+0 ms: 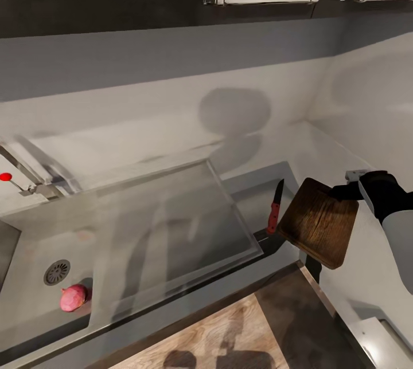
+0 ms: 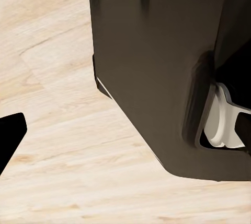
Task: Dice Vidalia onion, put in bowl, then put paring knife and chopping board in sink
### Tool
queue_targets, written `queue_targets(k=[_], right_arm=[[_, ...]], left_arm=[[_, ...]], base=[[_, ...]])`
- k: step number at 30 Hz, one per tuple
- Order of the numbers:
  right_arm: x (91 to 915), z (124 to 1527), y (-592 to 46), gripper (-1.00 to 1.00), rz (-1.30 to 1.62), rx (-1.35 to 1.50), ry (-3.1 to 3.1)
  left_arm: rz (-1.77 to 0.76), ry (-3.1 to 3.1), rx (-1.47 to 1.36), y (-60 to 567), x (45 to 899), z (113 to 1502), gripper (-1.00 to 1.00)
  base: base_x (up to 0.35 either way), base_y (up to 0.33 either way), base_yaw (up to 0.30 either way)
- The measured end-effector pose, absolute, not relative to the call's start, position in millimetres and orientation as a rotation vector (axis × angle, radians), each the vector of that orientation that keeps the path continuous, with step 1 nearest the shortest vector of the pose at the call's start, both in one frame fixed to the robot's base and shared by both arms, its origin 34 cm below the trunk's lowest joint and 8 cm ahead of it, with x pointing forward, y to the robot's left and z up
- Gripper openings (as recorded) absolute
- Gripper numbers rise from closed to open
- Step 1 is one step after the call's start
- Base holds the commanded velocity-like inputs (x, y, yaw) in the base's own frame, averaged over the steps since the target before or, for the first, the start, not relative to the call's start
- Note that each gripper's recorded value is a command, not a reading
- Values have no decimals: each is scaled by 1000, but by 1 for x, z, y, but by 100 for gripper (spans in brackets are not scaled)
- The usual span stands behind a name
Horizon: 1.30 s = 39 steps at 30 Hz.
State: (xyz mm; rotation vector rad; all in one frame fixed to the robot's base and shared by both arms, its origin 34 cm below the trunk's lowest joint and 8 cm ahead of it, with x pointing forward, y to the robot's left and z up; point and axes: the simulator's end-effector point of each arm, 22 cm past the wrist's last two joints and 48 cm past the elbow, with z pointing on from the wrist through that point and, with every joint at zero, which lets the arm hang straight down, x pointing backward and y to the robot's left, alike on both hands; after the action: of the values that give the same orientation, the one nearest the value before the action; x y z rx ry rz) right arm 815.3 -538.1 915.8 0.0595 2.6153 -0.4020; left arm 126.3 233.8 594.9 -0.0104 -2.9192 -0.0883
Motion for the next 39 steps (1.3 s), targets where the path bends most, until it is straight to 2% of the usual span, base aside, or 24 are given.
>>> queue_targets(k=[10,11,39], right_arm=[[816,916,-538,100,-409,52,2614],[816,916,-538,-100,-408,53,2614],[818,919,-540,-100,-423,38,2606]], left_arm=[[-88,-2919,-10,234,126,595,100],[-88,-2919,-10,234,126,595,100],[-88,-2919,-11,234,127,595,100]], base=[[0,0,0],[0,0,0],[0,0,0]])
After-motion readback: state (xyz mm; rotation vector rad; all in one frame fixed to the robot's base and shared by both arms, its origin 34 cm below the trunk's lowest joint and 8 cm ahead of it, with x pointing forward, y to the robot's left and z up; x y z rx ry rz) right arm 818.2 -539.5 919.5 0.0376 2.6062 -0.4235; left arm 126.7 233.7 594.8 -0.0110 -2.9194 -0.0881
